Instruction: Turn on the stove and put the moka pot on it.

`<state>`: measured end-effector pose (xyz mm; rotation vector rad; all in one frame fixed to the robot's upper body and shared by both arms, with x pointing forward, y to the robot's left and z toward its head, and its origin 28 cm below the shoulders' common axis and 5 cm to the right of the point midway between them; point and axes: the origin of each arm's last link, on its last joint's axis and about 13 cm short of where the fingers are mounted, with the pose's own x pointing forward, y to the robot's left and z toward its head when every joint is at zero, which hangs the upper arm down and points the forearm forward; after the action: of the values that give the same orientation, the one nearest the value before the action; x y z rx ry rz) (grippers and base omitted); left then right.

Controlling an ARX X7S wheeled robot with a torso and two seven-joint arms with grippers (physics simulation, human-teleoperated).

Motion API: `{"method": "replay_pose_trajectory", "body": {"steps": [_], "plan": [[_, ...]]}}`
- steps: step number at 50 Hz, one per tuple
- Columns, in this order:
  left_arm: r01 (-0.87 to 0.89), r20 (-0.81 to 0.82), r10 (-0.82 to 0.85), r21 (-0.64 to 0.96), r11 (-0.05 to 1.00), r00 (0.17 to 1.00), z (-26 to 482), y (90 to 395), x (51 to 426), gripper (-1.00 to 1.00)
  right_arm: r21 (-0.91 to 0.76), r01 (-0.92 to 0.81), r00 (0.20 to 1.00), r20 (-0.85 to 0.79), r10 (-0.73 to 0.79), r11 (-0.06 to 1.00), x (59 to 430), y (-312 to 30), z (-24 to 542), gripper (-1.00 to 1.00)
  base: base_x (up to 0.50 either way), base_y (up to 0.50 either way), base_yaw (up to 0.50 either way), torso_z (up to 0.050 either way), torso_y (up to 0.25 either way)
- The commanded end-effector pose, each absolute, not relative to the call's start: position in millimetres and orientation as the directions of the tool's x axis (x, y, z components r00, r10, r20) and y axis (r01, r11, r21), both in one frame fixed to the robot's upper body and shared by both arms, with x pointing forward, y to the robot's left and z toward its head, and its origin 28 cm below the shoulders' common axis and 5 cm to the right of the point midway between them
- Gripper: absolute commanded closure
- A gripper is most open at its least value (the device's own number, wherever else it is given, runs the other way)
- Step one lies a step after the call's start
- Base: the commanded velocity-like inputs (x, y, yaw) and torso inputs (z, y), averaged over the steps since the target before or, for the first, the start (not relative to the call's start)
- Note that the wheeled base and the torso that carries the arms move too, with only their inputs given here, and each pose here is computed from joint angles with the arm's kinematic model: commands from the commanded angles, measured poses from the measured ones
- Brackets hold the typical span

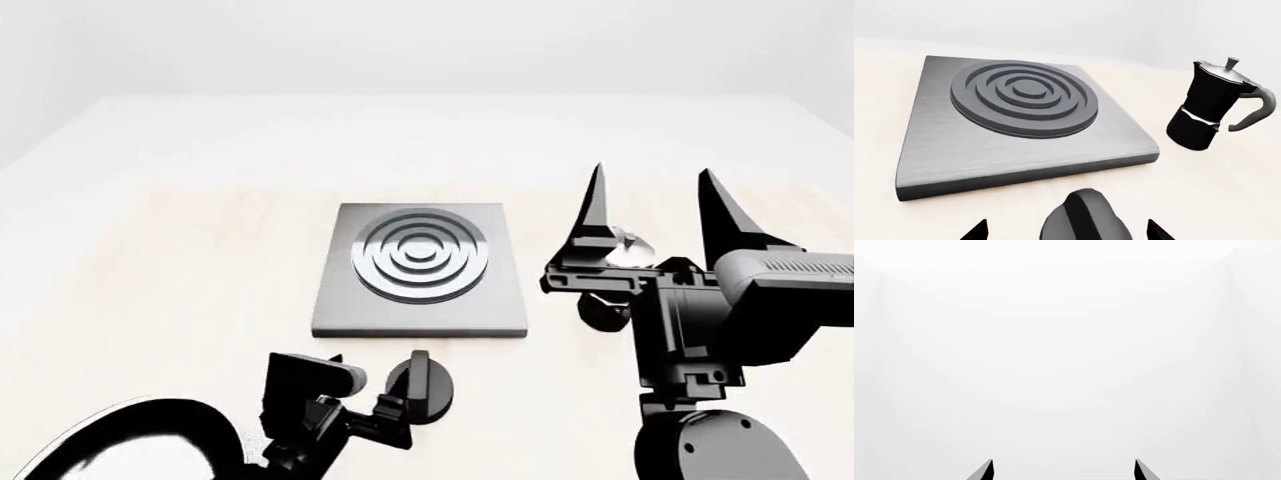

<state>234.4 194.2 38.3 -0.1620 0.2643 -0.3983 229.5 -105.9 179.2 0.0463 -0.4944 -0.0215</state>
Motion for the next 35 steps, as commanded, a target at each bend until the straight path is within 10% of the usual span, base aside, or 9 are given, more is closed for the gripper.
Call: {"method": "replay_pose_trajectory", "body": {"steps": [1,35], "plan": [[0.410,-0.237,-0.451,-0.203,0.889,0.860,34,183,237,-1.00,0.048,0.006,0.881,0.472,-0.028,0.999,230,-106,178,-1.00,0.00,0.00,0.00,0.000,0.000],[0.436,-0.295,-0.466,-0.165,0.885,0.834,24,172,234,-1.00,0.049,0.004,0.880,0.475,-0.027,0.999,228,-106,180,-1.00,0.00,0.00,0.00,0.000,0.000]]}}
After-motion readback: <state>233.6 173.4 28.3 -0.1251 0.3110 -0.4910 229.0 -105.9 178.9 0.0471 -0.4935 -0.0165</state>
